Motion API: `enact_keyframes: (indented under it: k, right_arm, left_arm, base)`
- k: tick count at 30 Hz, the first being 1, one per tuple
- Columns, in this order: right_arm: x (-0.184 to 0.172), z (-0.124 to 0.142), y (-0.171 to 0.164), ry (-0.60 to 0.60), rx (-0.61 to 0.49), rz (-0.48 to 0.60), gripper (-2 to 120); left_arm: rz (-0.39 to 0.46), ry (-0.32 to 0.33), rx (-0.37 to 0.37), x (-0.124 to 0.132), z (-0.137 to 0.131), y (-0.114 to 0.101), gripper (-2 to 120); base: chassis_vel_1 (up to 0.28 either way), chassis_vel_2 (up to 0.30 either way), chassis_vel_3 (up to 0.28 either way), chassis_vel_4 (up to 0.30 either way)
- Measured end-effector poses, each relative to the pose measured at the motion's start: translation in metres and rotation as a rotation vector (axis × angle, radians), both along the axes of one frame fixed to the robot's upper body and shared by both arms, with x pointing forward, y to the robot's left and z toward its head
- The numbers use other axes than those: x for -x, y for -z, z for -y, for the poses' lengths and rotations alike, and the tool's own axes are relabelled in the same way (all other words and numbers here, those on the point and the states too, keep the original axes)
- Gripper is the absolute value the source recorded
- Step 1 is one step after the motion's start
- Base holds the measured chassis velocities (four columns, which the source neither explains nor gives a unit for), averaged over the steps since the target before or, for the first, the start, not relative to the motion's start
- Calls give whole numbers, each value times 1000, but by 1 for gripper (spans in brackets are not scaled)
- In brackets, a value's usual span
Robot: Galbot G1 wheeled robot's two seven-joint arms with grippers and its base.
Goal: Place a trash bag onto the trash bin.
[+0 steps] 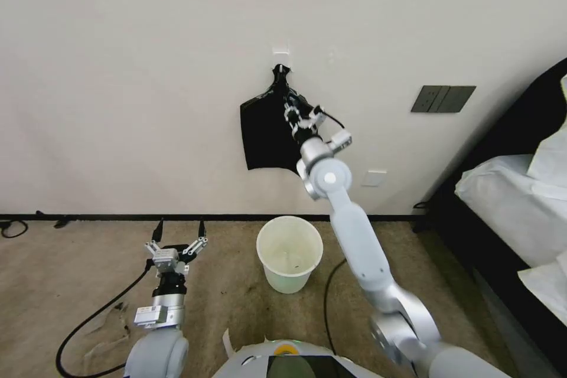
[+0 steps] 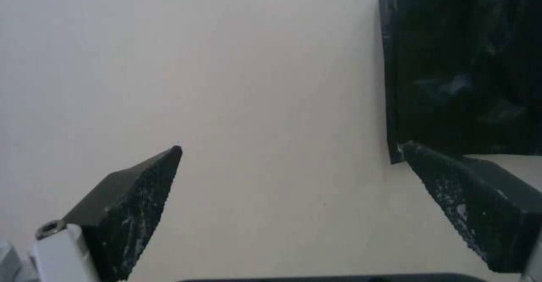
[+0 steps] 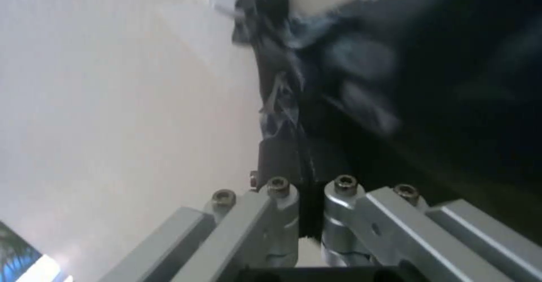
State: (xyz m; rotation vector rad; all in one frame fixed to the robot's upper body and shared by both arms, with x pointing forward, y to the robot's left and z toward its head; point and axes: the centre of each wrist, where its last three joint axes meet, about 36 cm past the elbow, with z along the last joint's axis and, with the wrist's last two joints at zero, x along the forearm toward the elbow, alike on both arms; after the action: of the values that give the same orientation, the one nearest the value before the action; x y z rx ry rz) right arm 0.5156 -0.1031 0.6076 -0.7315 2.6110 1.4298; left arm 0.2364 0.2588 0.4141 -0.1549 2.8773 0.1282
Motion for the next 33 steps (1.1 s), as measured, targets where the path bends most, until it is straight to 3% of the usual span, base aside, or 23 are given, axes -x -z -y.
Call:
enact_keyframes:
  k: [12,20,33]
  right_arm:
    - [74,3,41,-24,158,78,0]
    - [134,20,65,-23,296,147,0]
    - [182,33,101,-17,480,178,0]
  left_arm:
    - [3,12,-12,0,3,-1,100]
    - [7,21,-13,-1,5,-2,100]
    - [18,48,-13,-4,11,-4,100]
  base:
    - [0,0,0,0]
    - [0,0,0,0]
    - [0,0,0,0]
